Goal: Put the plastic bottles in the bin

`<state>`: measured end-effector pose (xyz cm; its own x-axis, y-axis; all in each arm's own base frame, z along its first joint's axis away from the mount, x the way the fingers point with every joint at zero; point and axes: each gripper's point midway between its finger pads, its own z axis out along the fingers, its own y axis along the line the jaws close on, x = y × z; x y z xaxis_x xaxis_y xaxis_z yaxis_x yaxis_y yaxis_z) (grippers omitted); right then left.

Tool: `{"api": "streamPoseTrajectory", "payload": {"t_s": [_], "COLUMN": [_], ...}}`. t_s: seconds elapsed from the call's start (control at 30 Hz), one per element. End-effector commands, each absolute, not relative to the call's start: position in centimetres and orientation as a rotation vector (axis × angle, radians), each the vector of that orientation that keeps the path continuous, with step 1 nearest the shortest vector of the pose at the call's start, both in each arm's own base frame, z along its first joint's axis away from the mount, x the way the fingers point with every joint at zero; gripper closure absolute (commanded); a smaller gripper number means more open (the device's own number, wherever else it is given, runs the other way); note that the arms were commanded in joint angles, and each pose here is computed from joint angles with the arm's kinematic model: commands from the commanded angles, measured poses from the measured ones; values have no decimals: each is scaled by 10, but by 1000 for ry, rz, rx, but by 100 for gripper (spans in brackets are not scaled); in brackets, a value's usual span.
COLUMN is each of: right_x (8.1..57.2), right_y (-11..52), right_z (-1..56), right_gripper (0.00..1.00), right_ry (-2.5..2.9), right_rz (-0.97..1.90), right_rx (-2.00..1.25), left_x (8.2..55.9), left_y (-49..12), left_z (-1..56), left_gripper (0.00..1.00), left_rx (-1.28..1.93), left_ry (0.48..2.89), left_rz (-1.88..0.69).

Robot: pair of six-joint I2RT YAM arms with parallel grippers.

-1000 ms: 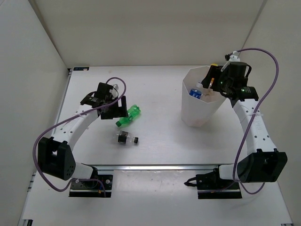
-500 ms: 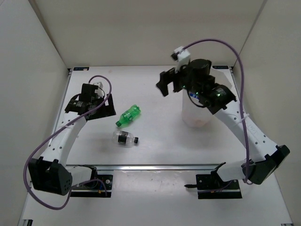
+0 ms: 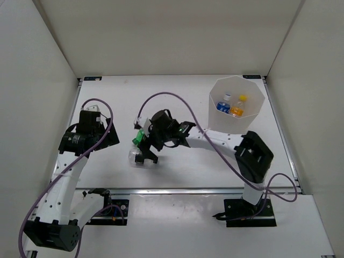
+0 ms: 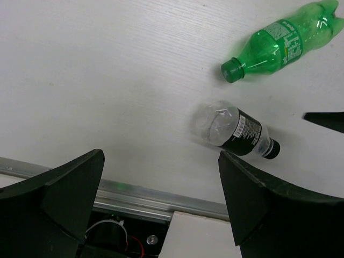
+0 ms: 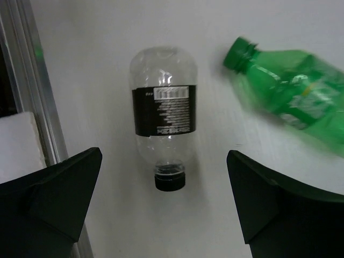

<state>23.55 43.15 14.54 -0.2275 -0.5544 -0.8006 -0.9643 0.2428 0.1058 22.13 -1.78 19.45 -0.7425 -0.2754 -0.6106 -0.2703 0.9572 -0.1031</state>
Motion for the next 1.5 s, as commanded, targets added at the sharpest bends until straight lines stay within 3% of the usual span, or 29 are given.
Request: {"api": "streamPoseTrajectory", "payload": {"t_s": [0.0,0.33,0.37,0.4,0.5,0.53,0.7,0.9,1.0,1.27,1.33,1.37,1.47], "right_x": [223,223,224,225,229,229,242,295,339,389,396,396,397], "right_y": [461,469,468,465,455,450,416,329,254,106,83,75,59], "right_z": [137,57,60,65,87,92,183,284,331,359,347,345,336], "right_gripper": [0,3,9,25,56,62,71,70,72,72,63,50,26], "right_ry": [1715,1755,1763,1762,1748,1758,1668,1687,1736,1852,1914,1936,1979], "right_rz": [865,675,671,670,691,697,684,508,418,257,233,229,182], "right_rx": [-1469,-1503,-1489,-1466,-1385,-1364,-1188,-895,-660,-239,-146,-116,-59], "left_x": [209,219,219,220,225,227,244,274,289,319,321,322,323], "left_y": [-13,-18,-20,-21,-27,-28,-42,-75,-103,-130,-124,-118,-110], "left_z": [191,195,196,198,199,199,207,199,189,168,171,171,184], "left_gripper": [1,1,2,1,2,1,1,1,1,1,1,2,1], "left_rx": [-402,-392,-388,-389,-378,-360,-312,-177,-18,22,-5,-22,-41], "left_ry": [2462,2457,2460,2460,2450,2450,2432,2436,2440,2516,2506,2503,2461], "left_rz": [17,-14,-27,-31,-72,-79,-142,-288,-388,-461,-468,-452,-416]}}
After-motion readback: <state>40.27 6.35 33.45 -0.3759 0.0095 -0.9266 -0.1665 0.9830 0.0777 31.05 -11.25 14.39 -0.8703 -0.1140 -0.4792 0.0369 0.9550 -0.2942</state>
